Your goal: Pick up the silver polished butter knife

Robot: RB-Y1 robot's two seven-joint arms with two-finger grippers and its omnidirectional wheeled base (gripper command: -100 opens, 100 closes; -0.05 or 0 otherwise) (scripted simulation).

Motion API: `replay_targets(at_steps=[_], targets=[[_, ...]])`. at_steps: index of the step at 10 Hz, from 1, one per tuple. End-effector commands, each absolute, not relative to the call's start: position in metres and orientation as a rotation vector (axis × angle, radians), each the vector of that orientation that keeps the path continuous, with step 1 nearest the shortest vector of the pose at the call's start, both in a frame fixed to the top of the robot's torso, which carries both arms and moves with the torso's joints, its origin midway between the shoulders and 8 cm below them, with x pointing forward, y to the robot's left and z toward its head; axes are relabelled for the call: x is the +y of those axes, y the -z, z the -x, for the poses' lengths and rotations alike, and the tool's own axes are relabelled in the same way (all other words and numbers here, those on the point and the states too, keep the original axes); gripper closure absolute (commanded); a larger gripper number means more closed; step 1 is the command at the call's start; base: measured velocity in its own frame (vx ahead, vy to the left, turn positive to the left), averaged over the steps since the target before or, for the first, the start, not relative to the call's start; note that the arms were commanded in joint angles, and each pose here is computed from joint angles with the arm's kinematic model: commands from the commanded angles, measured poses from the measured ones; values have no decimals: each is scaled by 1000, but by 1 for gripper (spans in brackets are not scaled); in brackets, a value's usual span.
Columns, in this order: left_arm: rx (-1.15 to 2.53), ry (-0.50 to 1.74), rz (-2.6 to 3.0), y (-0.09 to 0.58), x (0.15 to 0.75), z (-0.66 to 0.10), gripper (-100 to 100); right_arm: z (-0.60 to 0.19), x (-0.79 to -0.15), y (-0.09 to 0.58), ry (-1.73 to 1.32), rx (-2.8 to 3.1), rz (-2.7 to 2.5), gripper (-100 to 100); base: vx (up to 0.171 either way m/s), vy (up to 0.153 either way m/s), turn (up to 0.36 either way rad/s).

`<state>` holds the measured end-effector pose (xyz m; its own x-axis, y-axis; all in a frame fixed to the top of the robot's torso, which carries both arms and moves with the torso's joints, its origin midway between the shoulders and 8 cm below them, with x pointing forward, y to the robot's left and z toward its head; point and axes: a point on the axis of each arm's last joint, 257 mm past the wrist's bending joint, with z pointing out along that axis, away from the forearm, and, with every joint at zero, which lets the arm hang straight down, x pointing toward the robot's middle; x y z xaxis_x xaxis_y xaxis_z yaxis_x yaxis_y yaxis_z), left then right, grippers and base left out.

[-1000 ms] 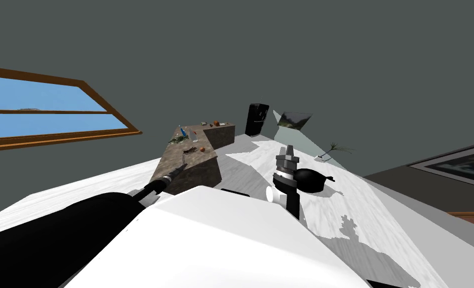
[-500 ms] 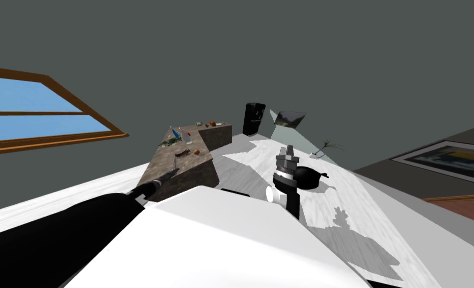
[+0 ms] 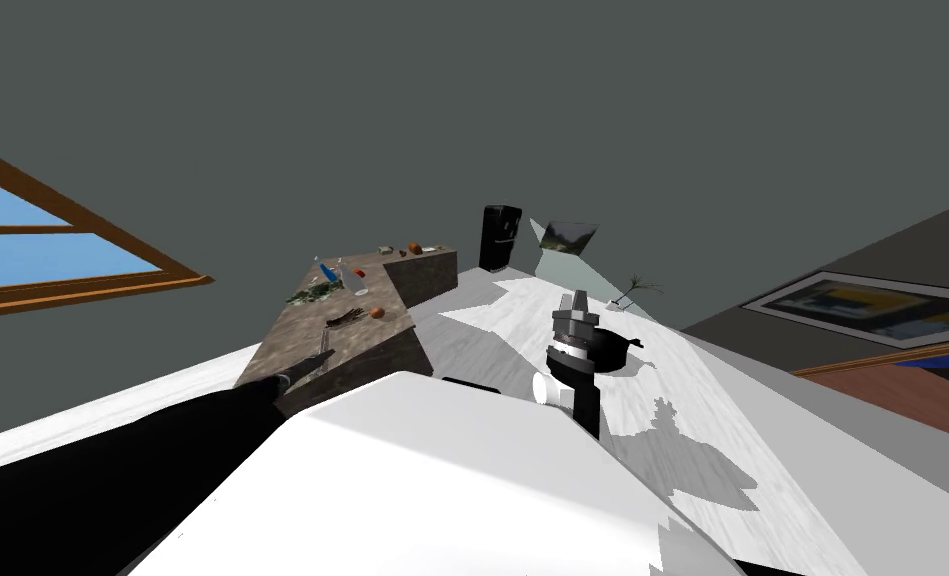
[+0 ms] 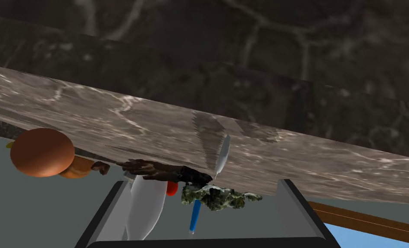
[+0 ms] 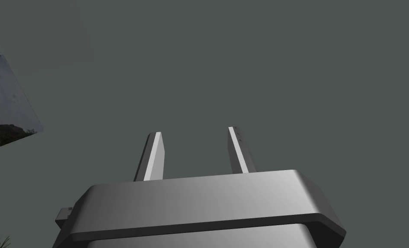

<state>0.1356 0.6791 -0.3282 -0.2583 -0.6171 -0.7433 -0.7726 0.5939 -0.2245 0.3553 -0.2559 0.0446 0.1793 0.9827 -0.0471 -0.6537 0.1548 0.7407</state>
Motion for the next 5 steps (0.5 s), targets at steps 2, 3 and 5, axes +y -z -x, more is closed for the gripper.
replay_targets(at_steps=[2,3,5], targets=[[2021,-348,1151,332,708,-96,-100,-355,-256,-45,-1283,614,-661,0,111,18,-155],[2036,-384,1167,333,716,-81,-100,-355,-256,-45,-1283,614,-661,0,89,18,-132],[2049,-414,1182,334,721,-68,-100,-355,-256,-45,-1283,614,-661,0,66,29,-87]])
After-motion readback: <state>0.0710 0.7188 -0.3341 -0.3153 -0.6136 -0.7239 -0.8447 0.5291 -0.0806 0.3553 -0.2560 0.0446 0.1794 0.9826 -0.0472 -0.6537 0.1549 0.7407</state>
